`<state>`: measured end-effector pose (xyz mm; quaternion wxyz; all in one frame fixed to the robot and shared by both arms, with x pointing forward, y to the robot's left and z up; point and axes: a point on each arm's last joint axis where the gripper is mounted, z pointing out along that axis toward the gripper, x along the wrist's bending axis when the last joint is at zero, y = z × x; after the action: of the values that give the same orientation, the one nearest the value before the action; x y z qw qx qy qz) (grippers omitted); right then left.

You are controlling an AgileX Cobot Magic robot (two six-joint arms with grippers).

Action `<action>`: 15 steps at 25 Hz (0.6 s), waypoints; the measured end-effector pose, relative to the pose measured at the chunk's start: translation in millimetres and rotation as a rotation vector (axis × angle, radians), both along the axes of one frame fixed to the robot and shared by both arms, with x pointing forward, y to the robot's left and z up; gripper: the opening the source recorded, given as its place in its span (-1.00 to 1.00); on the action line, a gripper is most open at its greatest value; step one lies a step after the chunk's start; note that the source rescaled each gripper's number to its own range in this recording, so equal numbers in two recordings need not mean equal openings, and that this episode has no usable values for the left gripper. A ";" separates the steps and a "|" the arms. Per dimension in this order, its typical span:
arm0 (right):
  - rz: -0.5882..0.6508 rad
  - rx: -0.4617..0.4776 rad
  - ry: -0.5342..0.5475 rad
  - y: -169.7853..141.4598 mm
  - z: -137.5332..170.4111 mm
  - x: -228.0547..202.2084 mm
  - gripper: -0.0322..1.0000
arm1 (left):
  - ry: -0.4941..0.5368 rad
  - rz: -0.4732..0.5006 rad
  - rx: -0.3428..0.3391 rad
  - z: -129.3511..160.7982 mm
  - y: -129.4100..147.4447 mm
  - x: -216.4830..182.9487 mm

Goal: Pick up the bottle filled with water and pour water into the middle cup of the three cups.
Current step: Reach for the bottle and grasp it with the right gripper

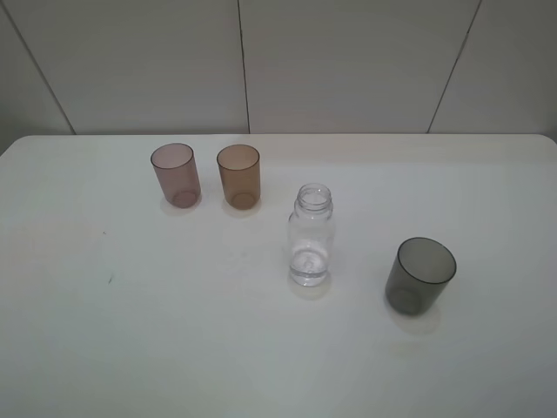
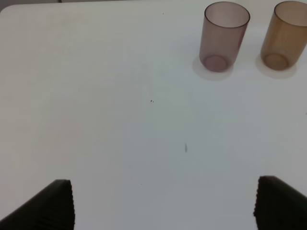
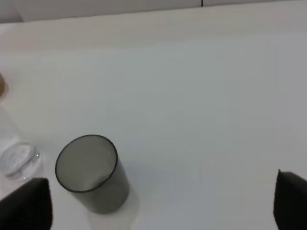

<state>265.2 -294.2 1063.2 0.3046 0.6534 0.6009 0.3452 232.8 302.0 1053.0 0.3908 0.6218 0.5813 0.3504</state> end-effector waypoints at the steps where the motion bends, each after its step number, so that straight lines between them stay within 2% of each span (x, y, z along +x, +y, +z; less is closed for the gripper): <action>1: -0.001 0.002 0.021 -0.6 5.2 9.8 1.00 | 0.000 0.000 0.000 0.0 0.0 0.0; 9: 0.005 0.012 0.115 -4.3 53.0 94.0 1.00 | 0.000 0.000 0.000 0.0 0.0 0.0; 12: 0.085 0.012 0.146 6.8 55.5 120.6 1.00 | 0.000 0.000 0.000 0.0 0.0 0.0; 15: 0.226 -0.002 0.164 31.5 49.4 138.2 1.00 | 0.000 0.000 0.000 0.0 0.0 0.0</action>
<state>403.4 -262.7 1112.6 0.2139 0.6072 0.6941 0.3222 232.8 302.0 1053.0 0.3908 0.6218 0.5813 0.3504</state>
